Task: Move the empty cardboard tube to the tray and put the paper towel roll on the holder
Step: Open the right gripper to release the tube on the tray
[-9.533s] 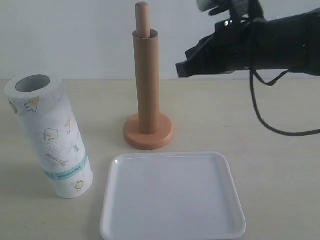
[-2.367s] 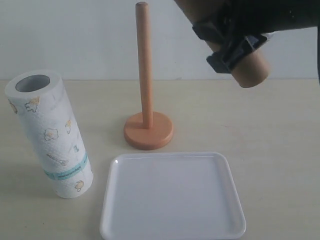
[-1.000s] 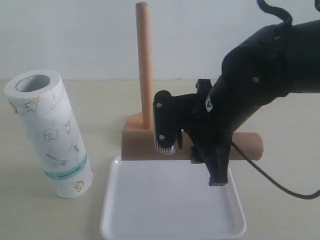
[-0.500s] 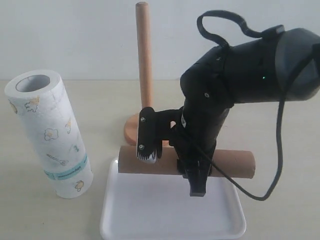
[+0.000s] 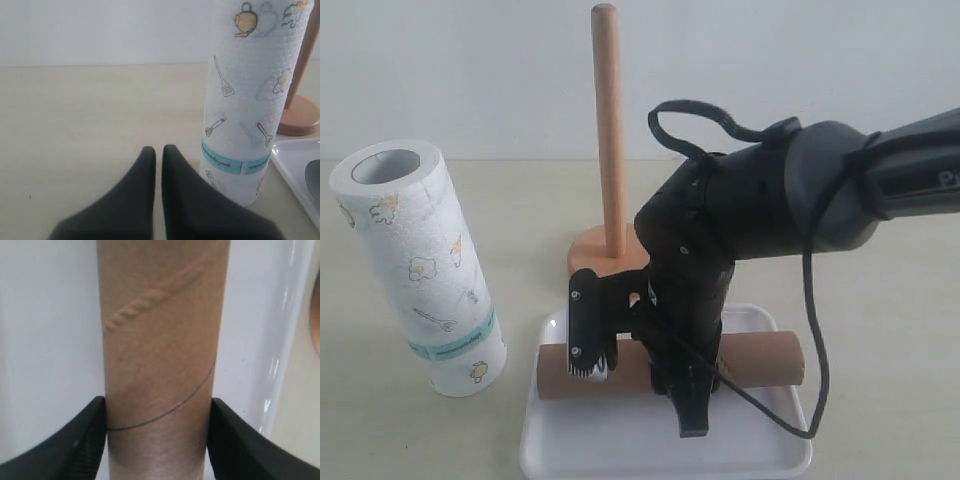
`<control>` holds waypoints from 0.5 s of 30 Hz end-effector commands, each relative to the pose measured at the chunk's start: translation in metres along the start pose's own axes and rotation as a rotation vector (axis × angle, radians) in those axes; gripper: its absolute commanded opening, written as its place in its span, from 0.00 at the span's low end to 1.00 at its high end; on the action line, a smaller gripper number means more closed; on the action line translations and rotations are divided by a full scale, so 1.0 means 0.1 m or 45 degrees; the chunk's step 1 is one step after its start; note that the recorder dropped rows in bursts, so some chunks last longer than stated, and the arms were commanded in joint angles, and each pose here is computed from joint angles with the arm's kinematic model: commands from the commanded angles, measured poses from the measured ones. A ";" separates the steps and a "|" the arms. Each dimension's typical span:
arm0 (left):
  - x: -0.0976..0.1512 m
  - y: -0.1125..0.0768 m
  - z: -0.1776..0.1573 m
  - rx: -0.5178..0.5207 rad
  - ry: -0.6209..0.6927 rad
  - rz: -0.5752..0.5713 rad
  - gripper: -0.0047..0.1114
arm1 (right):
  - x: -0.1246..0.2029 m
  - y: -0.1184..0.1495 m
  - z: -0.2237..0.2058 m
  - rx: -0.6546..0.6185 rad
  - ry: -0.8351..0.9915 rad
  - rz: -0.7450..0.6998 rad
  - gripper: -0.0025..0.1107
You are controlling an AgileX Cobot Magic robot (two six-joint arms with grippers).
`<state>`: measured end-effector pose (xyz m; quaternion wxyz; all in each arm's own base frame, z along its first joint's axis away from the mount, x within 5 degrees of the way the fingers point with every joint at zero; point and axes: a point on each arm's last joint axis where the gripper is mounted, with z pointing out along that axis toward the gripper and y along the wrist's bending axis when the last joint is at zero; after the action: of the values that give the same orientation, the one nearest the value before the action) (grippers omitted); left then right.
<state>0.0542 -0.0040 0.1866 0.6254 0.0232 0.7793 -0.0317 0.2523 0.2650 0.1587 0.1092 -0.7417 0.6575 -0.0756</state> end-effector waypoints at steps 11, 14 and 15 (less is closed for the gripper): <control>0.01 0.00 0.00 -0.002 0.003 -0.005 0.08 | -0.05 -0.02 0.06 0.022 -0.037 0.021 0.02; 0.01 0.00 0.00 -0.002 0.003 -0.005 0.08 | -0.07 -0.03 0.06 0.035 -0.064 0.030 0.02; 0.01 0.00 0.00 -0.002 0.003 -0.005 0.08 | -0.07 -0.03 0.06 0.033 -0.064 0.032 0.02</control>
<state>0.0542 -0.0040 0.1866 0.6254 0.0232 0.7793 -0.0317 0.2552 0.2702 0.1514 0.1269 -0.7359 0.6617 -0.0672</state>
